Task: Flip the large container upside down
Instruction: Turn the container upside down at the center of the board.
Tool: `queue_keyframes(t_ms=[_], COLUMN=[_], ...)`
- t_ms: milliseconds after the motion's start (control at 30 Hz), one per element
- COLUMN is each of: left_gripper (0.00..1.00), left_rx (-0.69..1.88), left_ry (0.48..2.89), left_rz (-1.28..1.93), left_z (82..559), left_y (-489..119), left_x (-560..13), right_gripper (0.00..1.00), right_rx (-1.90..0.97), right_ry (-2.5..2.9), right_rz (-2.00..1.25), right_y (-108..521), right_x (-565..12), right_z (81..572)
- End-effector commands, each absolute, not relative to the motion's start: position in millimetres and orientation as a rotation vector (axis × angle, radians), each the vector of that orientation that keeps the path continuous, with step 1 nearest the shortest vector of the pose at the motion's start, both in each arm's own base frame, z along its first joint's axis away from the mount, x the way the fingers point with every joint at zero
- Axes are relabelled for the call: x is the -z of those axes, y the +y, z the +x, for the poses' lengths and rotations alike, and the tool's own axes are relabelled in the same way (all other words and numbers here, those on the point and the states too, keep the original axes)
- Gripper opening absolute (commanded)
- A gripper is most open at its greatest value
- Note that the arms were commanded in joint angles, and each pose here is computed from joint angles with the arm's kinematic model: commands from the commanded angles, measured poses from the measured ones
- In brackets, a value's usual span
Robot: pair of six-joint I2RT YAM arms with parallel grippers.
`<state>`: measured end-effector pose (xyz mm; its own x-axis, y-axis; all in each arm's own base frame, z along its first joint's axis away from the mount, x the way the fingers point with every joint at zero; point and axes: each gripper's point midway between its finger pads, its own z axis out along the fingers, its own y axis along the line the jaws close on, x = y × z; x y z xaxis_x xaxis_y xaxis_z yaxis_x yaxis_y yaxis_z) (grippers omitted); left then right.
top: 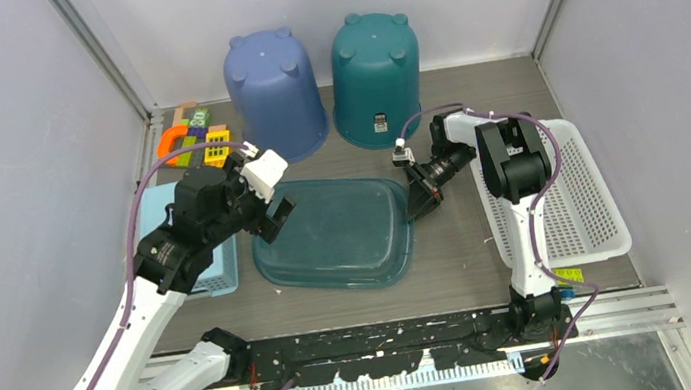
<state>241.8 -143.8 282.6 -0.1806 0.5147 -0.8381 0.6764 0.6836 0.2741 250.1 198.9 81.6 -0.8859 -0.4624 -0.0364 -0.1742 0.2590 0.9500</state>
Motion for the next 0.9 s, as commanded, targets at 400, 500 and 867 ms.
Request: queue_keyframes(t_ms=[400, 500, 867], left_gripper=[0.88, 0.88, 0.88], left_rx=[0.224, 0.224, 0.226], left_ry=[1.791, 1.79, 1.79], left_rz=[0.898, 0.896, 0.898], left_z=[246.0, 246.1, 245.7], left_y=[-148.4, -148.4, -148.5], left_x=[-295.7, -296.1, -295.8], right_gripper=[0.42, 0.45, 0.5], right_rx=[1.67, 1.67, 1.686], right_ry=[-2.182, -2.184, -2.21], right_rz=[0.426, 0.428, 0.474], right_y=[201.7, 201.2, 199.2], right_x=[-115.7, -116.2, -123.8], right_z=[237.8, 238.2, 239.5])
